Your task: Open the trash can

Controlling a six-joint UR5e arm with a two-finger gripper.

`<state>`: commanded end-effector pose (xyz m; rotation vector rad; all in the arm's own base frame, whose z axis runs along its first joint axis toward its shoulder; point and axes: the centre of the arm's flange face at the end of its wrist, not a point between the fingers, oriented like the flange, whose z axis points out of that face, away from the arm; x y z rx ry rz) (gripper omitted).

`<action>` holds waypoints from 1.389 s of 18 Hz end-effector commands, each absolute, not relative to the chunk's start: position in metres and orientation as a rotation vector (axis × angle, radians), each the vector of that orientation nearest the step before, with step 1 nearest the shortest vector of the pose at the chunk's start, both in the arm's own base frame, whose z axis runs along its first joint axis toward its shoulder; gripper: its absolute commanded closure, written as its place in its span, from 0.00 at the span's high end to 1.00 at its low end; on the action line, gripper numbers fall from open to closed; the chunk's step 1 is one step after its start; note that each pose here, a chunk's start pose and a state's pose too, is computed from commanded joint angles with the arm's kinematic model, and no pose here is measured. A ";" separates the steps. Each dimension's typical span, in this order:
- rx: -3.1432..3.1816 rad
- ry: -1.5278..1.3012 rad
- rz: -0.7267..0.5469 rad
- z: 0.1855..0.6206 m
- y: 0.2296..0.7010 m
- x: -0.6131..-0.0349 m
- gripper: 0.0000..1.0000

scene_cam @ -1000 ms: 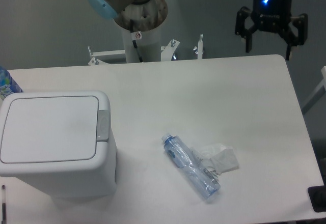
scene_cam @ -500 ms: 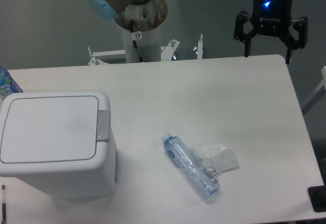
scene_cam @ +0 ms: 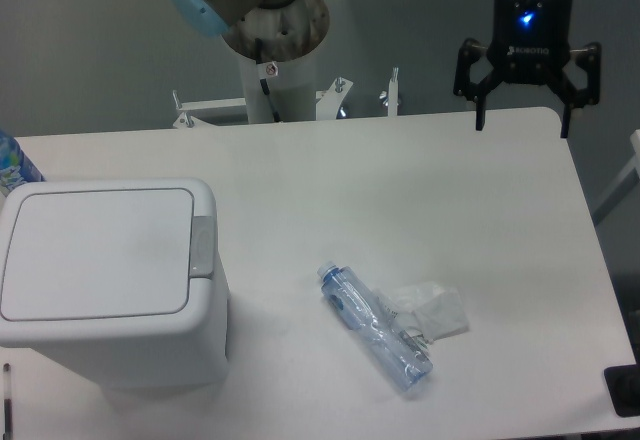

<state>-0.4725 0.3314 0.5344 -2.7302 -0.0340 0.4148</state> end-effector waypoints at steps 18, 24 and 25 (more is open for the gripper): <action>-2.624 -0.469 0.182 0.516 0.420 -0.432 1.00; -2.541 -0.595 0.023 0.511 0.440 -0.420 1.00; -2.540 -0.594 0.023 0.512 0.441 -0.420 1.00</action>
